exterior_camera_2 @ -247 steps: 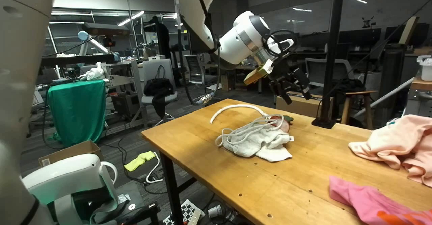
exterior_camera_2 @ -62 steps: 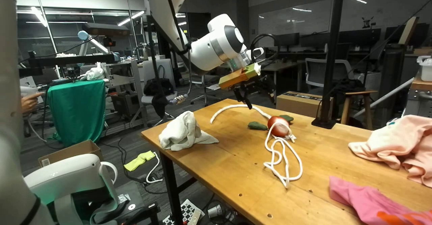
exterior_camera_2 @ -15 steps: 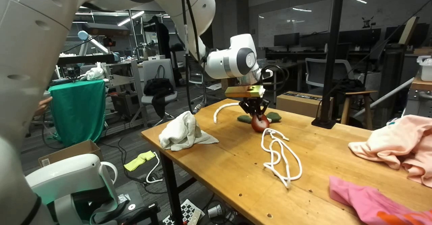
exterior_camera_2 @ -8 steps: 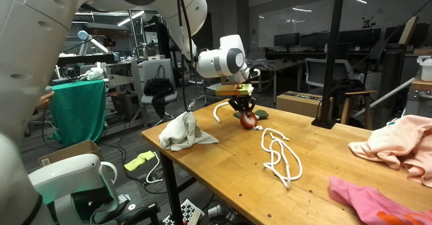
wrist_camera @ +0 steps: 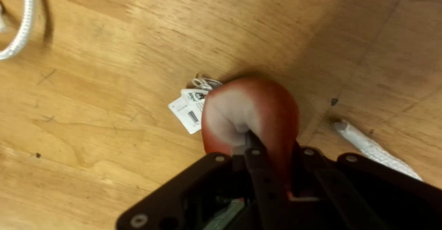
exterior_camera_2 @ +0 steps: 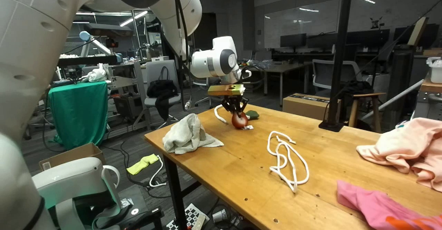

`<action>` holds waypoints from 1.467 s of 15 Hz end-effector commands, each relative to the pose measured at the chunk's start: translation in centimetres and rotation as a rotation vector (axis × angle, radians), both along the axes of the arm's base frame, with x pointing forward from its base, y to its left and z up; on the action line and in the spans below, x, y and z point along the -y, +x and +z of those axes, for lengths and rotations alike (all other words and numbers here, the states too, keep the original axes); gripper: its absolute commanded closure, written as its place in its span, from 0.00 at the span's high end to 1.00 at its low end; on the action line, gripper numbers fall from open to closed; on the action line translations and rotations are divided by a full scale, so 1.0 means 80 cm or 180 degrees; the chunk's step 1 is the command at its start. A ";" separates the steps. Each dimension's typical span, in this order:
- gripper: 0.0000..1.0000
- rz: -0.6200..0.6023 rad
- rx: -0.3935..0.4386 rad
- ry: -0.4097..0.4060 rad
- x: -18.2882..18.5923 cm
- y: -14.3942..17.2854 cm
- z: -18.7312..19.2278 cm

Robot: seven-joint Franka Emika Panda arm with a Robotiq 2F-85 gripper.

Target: Move the pink shirt to the right, move the thick white rope to the left, move the peach shirt to the right, move the white towel to the left, move the radish backwards

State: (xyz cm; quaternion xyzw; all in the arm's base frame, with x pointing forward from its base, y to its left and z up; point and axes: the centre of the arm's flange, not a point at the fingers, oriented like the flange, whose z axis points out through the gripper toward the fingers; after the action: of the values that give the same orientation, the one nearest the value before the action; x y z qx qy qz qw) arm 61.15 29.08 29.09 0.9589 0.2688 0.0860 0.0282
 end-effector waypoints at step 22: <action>0.08 -0.0244 -0.0483 -0.0114 -0.072 0.009 0.173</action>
State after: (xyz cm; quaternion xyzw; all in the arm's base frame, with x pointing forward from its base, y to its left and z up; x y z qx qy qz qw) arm 60.50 33.63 40.17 0.9674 0.2488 0.0142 0.0456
